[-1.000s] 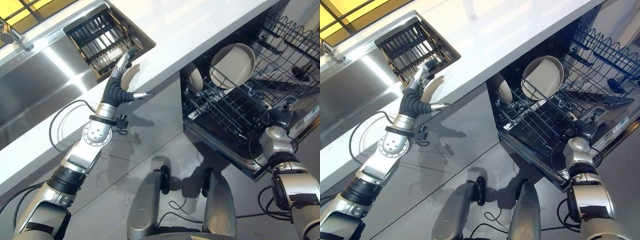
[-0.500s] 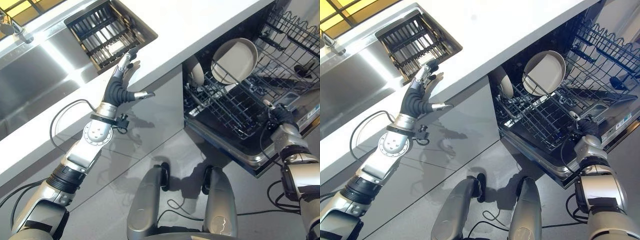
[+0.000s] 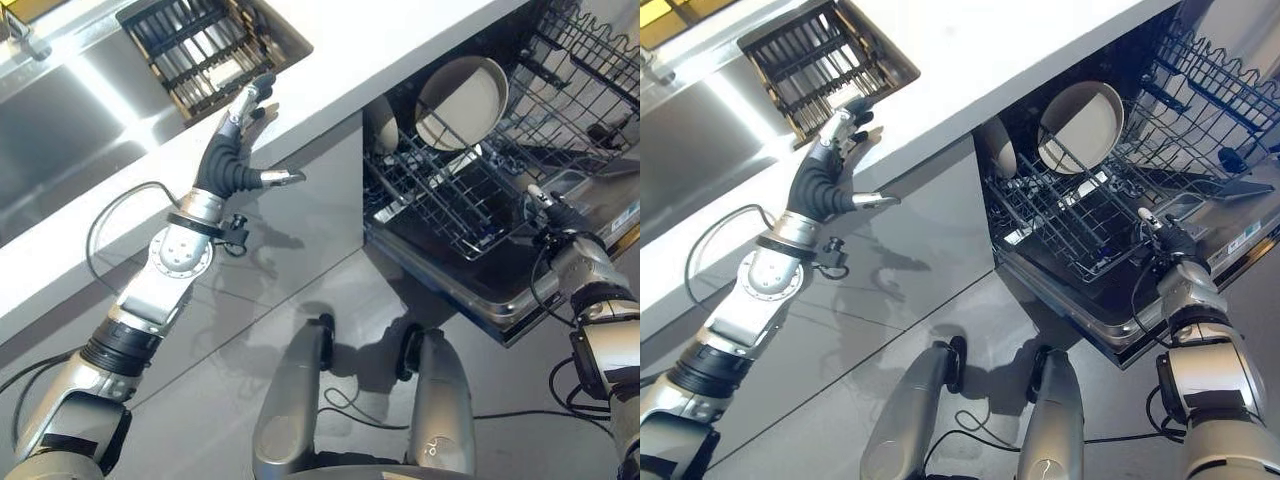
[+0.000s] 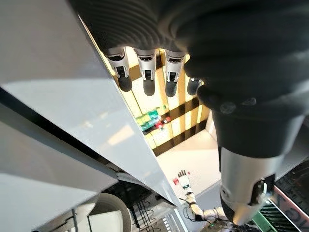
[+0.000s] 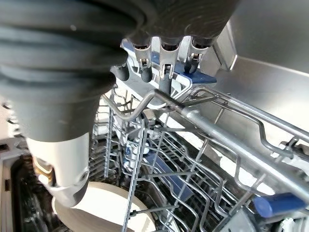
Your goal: Pick up plates and place into dishwasher.
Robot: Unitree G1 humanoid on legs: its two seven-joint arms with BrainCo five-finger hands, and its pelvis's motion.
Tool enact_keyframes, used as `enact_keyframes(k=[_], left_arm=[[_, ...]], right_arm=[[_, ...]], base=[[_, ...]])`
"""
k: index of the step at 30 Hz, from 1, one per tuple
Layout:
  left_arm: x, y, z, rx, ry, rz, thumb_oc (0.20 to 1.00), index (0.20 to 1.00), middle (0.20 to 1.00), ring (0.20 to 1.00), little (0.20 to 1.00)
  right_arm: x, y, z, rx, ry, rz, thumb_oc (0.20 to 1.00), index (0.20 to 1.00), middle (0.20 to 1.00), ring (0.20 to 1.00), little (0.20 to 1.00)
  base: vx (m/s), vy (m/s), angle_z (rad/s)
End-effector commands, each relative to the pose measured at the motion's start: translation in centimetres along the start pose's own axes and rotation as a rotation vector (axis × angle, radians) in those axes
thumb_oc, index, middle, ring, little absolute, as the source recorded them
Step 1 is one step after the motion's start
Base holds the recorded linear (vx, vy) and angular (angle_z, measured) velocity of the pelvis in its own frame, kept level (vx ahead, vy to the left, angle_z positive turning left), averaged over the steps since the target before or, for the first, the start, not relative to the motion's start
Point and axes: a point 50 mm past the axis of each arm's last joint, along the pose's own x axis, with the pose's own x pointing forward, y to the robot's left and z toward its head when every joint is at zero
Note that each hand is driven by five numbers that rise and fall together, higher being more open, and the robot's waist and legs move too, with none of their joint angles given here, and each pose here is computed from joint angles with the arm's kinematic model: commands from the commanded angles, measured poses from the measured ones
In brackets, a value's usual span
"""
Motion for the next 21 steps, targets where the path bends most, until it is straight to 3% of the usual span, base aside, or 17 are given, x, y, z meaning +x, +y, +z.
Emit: enact_keyframes(k=[1, 7, 11, 21], left_arm=[[1.1, 0.2, 2.2, -0.043, -0.118, 0.000, 1.000, 1.000, 1.000, 1.000, 1.000], [1.2, 0.3, 2.3, -0.039, -0.119, 0.001, 1.000, 1.000, 1.000, 1.000, 1.000], [1.8, 1.8, 2.6, -0.016, -0.111, 0.063, 1.000, 1.000, 1.000, 1.000, 1.000], [1.2, 2.7, 2.7, -0.021, -0.120, 0.081, 1.000, 1.000, 1.000, 1.000, 1.000]], right_arm=[[-0.4, 12.6, 7.8, 0.104, -0.250, 0.455, 1.000, 1.000, 1.000, 1.000, 1.000], [-0.5, 12.9, 8.3, 0.096, -0.259, 0.456, 1.000, 1.000, 1.000, 1.000, 1.000], [-1.3, 13.7, 13.0, 0.082, -0.363, 0.427, 1.000, 1.000, 1.000, 1.000, 1.000], [-2.0, 13.1, 15.4, 0.152, -0.462, 0.418, 1.000, 1.000, 1.000, 1.000, 1.000]], base=[[-0.01, -0.049, -0.10], [0.00, -0.016, 0.02], [-0.02, -0.067, 0.10], [0.02, -0.051, 0.13]])
